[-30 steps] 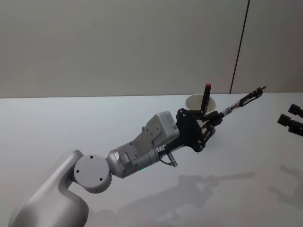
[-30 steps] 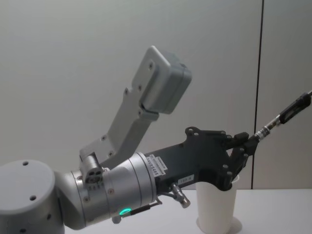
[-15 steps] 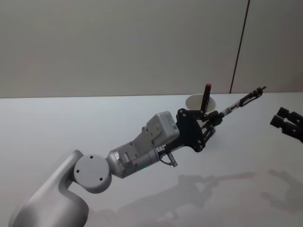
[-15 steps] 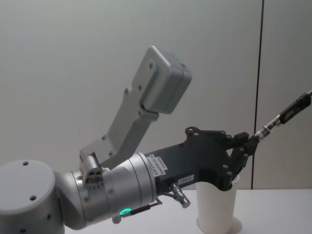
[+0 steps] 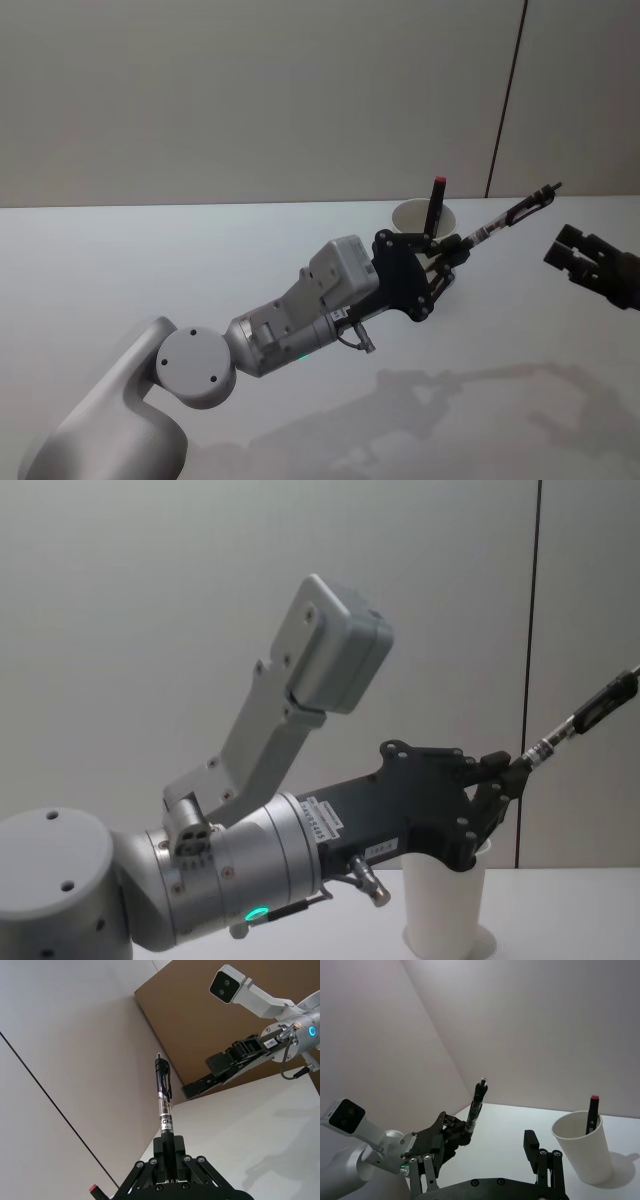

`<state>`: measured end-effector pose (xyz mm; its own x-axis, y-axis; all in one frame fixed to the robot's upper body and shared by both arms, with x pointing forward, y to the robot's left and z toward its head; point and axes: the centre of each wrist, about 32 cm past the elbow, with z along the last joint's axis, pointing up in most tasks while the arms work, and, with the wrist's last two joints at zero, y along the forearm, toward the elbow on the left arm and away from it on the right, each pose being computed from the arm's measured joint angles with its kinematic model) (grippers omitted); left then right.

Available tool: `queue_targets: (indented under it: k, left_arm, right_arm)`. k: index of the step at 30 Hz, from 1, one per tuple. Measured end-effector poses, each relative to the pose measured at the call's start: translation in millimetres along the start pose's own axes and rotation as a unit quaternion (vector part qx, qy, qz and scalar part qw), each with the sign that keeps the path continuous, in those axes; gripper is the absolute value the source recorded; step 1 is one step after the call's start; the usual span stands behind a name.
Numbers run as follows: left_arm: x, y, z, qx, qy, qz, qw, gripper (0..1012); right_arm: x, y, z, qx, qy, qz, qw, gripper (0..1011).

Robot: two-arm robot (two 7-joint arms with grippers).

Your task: Place the pen into the pen holder.

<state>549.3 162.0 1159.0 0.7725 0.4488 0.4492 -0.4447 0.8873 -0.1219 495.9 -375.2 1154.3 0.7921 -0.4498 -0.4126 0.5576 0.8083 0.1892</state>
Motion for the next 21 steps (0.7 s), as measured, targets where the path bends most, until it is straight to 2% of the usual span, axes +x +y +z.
queue_targets:
  k: [12,21]
  left_arm:
    - [0.0,0.0,0.0,0.0,0.0,0.0,1.0,129]
    - [0.0,0.0,0.0,0.0,0.0,0.0,1.0,129]
  right_arm:
    - [-3.7,14.1,-8.8,0.033,0.004,0.01,0.9994,1001]
    - [-7.5,24.0,-16.3,0.062,0.006,-0.002,0.998,1001]
